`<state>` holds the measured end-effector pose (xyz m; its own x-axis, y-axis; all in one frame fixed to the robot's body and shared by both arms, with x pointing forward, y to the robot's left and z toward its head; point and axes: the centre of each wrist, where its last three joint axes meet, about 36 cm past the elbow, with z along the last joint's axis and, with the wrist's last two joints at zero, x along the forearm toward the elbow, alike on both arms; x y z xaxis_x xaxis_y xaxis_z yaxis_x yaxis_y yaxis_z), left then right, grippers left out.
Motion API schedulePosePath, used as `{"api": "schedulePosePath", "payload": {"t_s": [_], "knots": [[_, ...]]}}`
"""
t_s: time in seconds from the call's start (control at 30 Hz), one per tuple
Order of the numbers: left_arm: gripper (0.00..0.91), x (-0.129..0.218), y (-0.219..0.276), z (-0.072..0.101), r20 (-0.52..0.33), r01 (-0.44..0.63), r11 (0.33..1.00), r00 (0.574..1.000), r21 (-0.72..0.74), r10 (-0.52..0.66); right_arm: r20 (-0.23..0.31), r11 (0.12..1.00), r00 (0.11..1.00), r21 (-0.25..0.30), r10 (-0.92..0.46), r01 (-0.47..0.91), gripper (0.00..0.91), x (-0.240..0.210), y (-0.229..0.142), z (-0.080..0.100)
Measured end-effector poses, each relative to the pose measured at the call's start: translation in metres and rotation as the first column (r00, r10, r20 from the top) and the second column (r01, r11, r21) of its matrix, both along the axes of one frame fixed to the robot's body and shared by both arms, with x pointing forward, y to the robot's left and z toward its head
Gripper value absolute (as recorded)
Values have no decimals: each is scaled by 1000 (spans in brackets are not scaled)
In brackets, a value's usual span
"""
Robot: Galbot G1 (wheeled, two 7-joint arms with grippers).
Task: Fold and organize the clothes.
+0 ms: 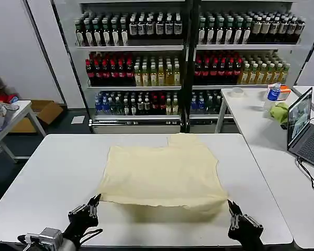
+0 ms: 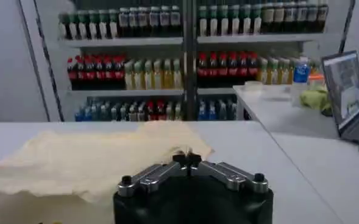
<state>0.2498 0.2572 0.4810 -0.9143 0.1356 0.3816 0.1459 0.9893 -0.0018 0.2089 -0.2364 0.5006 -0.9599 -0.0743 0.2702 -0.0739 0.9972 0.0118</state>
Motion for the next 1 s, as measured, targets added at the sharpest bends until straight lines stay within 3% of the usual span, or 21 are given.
{"api": "schedulePosePath", "payload": {"t_s": [0.43,1.0], "knots": [[10,29,5,-16,15,26,999,1000,35,-26,15,1000,1000,13,19,-19,0,55,-8,-22],[10,95,16,-50,-2,31,996,1000,80,-31,23,998,998,6,63,-63,0,146,-6,-41]]}}
